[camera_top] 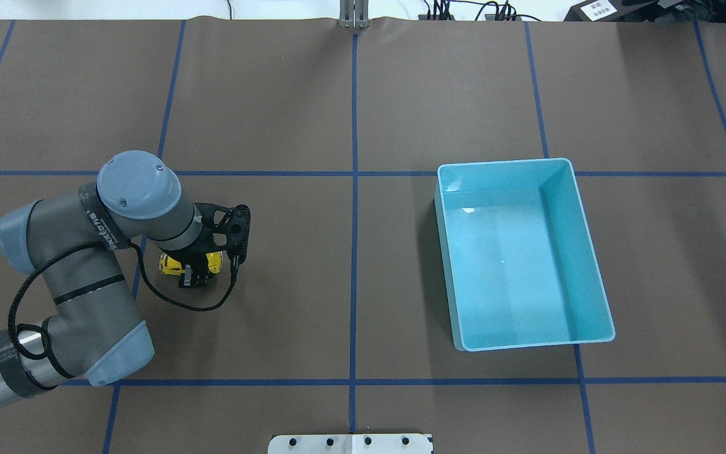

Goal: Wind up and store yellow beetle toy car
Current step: 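Press the held car down against the table with the left gripper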

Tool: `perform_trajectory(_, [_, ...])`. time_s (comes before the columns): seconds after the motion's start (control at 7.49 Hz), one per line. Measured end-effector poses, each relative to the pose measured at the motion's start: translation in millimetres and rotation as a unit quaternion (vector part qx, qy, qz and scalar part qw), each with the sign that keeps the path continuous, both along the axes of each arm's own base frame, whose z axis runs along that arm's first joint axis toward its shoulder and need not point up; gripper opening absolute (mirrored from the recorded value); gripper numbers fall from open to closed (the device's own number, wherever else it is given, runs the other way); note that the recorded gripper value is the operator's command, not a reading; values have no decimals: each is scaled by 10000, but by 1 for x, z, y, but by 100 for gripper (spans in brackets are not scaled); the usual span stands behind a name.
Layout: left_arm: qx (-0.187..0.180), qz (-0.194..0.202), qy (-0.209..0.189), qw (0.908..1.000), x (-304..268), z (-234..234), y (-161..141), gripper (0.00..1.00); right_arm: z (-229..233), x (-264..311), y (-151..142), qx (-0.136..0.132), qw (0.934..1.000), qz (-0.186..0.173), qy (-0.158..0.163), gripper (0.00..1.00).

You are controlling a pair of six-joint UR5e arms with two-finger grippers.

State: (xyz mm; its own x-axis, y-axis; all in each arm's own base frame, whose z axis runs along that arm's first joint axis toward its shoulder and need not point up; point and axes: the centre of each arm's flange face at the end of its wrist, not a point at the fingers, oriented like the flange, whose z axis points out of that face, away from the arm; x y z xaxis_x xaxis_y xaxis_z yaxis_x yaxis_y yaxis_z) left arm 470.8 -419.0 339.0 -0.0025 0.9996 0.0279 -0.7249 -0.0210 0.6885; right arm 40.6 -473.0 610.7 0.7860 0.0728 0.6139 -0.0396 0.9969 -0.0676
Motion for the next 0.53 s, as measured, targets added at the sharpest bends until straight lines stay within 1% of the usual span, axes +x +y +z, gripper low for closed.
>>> perform_trajectory(0.27, [60,3,131,9999,-1,-2,1,0,3,0,1,-27,10000,0,2,100])
perform_trajectory(0.53, [0,56,166,9998,-2,2,3,0,3,0,1,-37,10000,2,2,100])
